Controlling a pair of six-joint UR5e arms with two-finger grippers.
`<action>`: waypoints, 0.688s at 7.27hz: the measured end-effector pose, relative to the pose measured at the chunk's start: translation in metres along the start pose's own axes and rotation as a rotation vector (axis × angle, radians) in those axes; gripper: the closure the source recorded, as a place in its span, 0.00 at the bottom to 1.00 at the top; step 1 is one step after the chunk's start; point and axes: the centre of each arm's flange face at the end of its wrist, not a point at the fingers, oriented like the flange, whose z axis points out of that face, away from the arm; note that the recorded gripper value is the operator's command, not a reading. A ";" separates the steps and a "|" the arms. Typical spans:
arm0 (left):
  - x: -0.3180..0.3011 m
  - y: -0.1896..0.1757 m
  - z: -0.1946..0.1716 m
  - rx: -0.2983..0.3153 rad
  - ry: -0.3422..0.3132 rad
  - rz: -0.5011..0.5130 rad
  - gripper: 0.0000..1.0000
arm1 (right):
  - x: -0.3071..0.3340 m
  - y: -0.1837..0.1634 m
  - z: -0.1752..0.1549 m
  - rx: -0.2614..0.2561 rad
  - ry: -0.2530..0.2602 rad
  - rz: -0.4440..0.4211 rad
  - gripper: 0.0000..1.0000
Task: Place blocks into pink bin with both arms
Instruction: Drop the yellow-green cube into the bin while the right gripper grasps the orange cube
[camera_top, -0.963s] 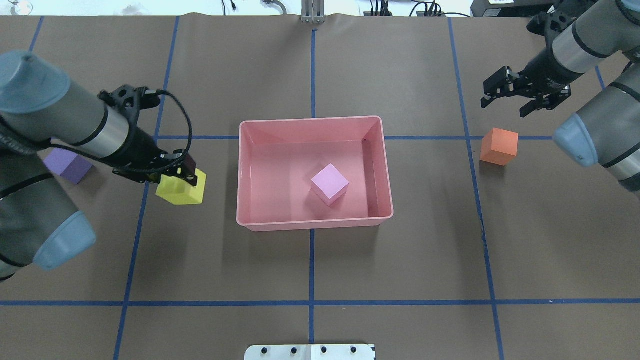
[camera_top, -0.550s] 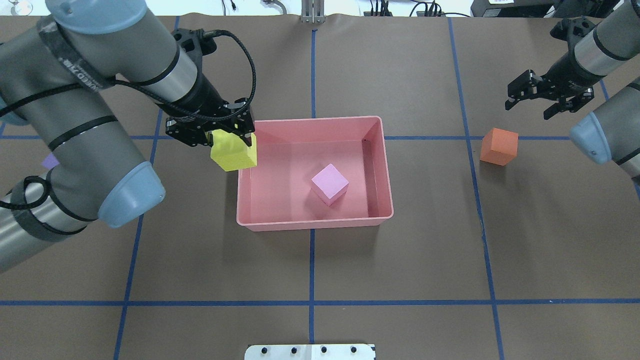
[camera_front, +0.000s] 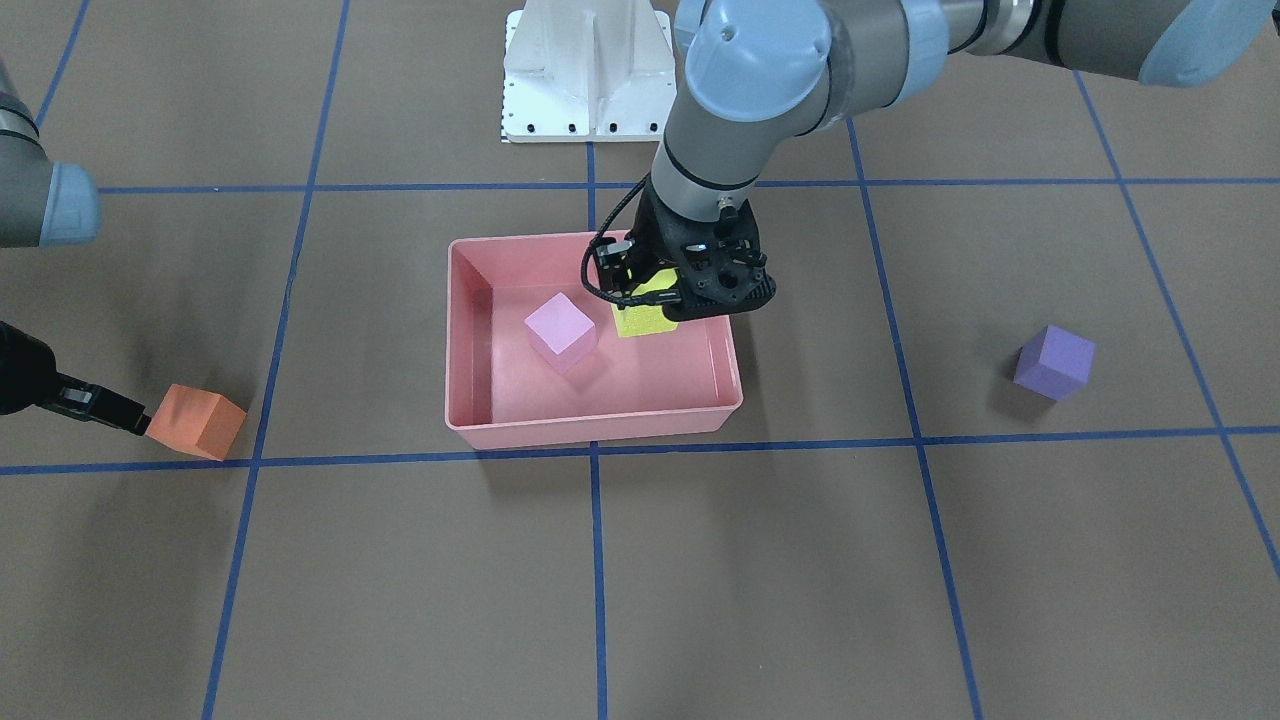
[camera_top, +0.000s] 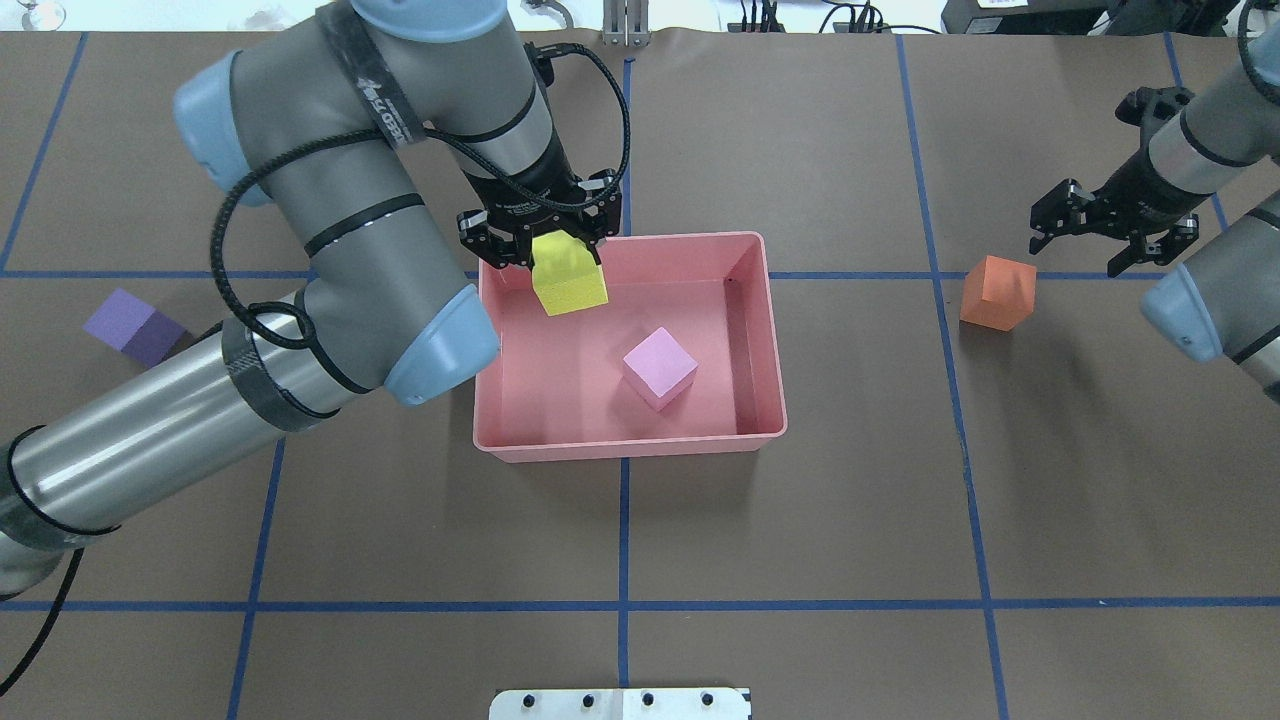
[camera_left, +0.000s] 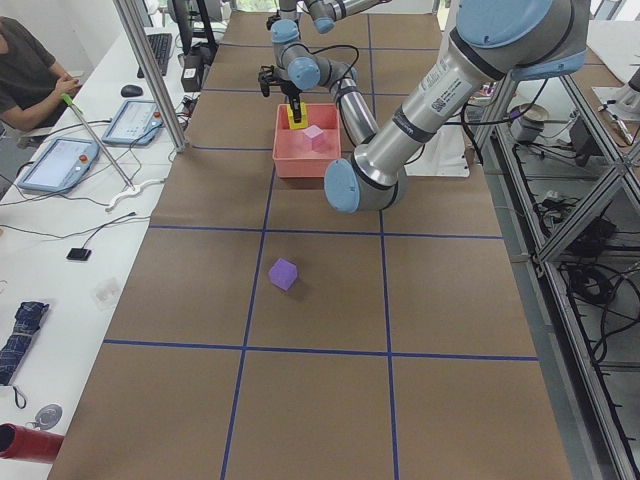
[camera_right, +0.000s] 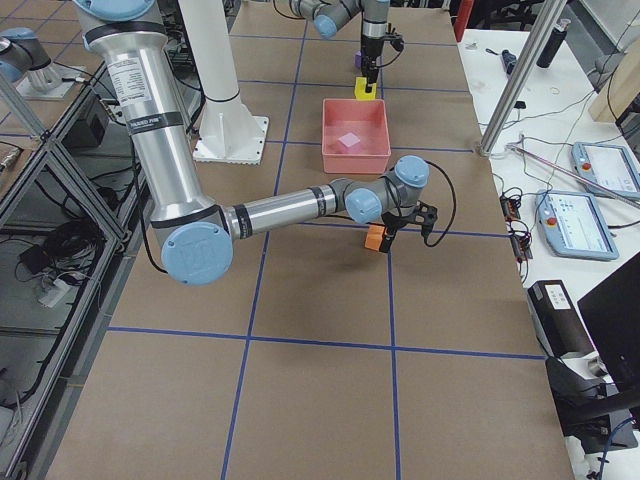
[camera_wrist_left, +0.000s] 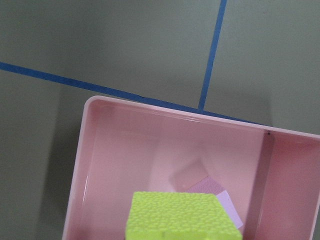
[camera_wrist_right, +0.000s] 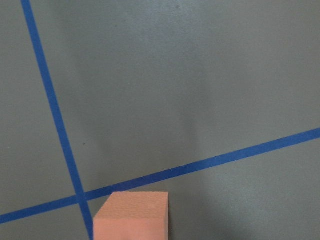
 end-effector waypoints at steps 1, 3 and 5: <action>0.003 0.001 0.018 0.003 -0.017 0.002 1.00 | -0.010 0.011 0.014 -0.004 0.018 0.004 0.01; -0.001 0.000 0.035 0.000 -0.039 -0.002 1.00 | -0.020 0.025 0.027 -0.015 0.032 0.000 0.01; -0.011 -0.001 0.045 -0.004 -0.055 -0.009 1.00 | -0.029 0.031 0.026 -0.015 0.024 -0.013 0.01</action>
